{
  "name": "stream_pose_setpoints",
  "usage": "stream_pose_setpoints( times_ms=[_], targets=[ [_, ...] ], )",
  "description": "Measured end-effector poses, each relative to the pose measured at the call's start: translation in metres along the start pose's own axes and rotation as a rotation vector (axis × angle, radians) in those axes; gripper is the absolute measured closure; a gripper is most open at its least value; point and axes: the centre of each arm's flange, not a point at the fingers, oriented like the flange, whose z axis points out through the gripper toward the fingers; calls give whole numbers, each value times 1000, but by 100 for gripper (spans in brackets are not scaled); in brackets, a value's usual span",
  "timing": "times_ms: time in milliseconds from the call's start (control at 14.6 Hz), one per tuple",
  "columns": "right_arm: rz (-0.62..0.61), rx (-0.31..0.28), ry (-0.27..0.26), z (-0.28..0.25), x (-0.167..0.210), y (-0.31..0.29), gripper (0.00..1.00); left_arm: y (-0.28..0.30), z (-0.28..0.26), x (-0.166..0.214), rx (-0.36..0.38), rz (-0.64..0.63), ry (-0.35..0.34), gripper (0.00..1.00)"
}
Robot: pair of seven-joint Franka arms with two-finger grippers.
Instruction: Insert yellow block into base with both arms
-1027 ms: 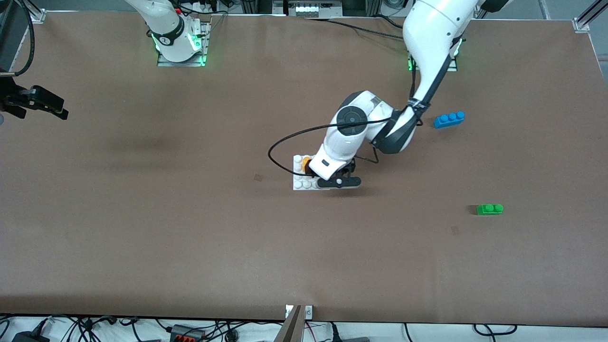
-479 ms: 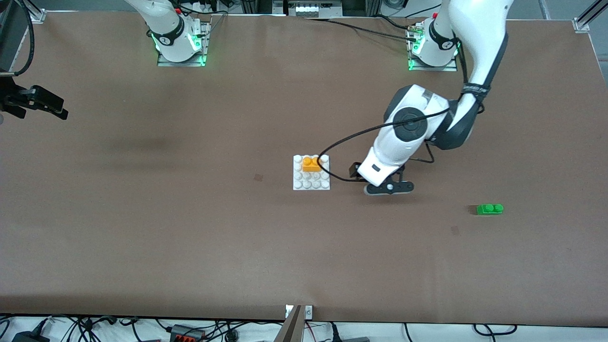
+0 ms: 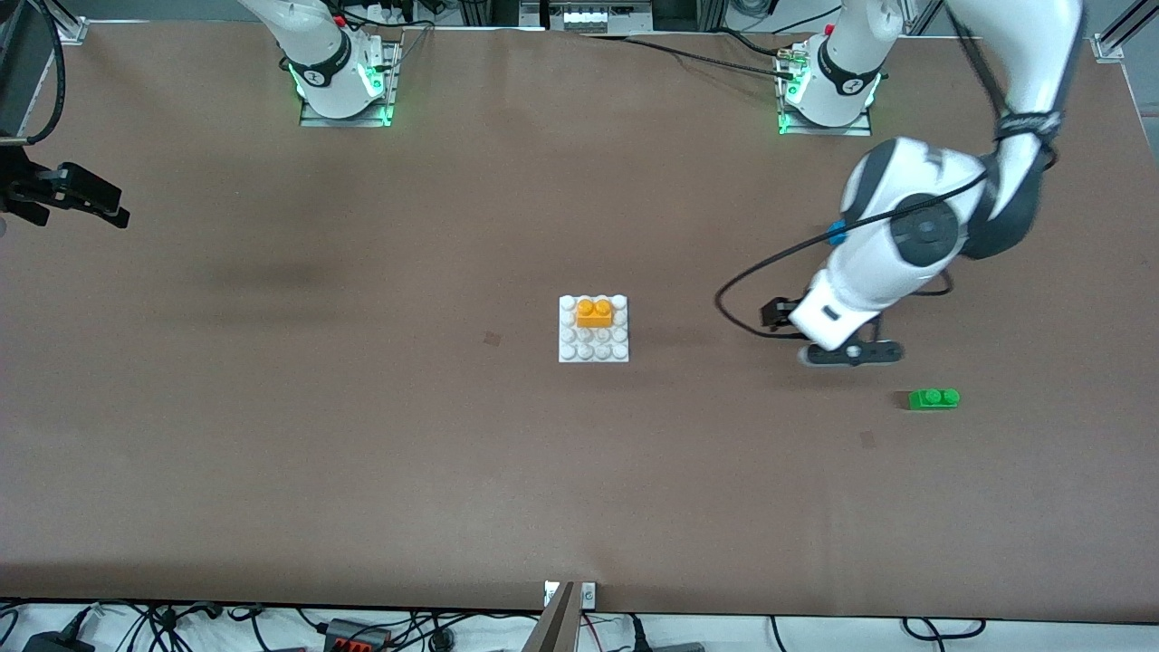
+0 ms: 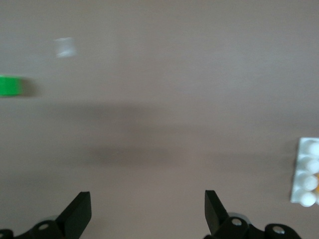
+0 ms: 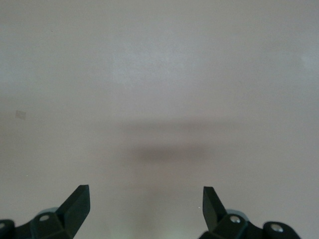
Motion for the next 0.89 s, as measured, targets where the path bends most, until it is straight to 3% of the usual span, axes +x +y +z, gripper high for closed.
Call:
stream_pose_setpoints(
  times_ms=[479, 890],
  targets=[
    [0, 0, 0, 0, 0, 0, 0, -61, -156, -40, -24, -71, 34, 0],
    [0, 0, 0, 0, 0, 0, 0, -83, -174, -38, -25, -105, 20, 0]
  ],
)
